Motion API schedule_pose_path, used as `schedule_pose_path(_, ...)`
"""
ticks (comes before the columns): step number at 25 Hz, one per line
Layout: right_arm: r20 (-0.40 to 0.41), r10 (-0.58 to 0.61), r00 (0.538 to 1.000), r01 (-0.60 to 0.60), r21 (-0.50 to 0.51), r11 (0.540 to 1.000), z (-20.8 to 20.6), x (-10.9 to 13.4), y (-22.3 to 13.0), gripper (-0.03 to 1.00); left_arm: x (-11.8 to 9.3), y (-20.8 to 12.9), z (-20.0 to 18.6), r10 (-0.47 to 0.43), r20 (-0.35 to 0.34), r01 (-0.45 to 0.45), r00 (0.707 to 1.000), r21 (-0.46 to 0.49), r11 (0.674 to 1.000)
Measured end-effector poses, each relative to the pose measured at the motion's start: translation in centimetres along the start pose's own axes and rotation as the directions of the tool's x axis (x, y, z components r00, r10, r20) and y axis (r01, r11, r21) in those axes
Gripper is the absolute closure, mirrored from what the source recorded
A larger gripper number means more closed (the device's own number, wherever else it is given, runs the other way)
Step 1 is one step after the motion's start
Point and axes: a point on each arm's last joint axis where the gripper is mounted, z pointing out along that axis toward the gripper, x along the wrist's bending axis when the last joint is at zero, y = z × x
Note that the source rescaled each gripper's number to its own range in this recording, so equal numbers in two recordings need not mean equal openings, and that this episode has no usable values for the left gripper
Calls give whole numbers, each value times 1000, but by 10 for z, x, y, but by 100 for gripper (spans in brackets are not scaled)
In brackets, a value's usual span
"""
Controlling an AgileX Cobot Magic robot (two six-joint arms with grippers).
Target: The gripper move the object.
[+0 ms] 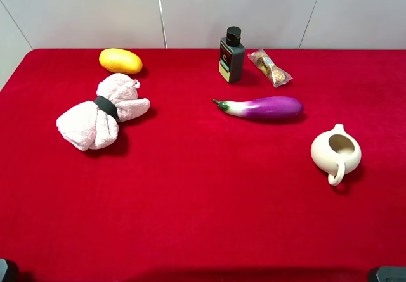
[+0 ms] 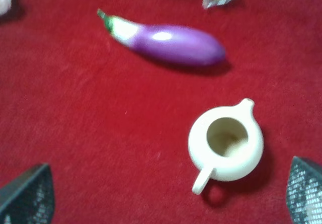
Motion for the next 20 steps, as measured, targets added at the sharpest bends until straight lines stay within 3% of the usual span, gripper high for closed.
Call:
schedule_pose_path(7,90,37,995,-23,-146,989,-10,-5,-48,-3,0,0,0,0,0,0,1000,0,1000)
schedule_pose_path(15,182,4,983,55,-320,946,-28,-6,-83,-3,0,0,0,0,0,0,1000,0,1000)
schedule_pose_path(20,227,-7,974,79,-312,947,-27,-10,-87,-3,0,0,0,0,0,0,1000,0,1000)
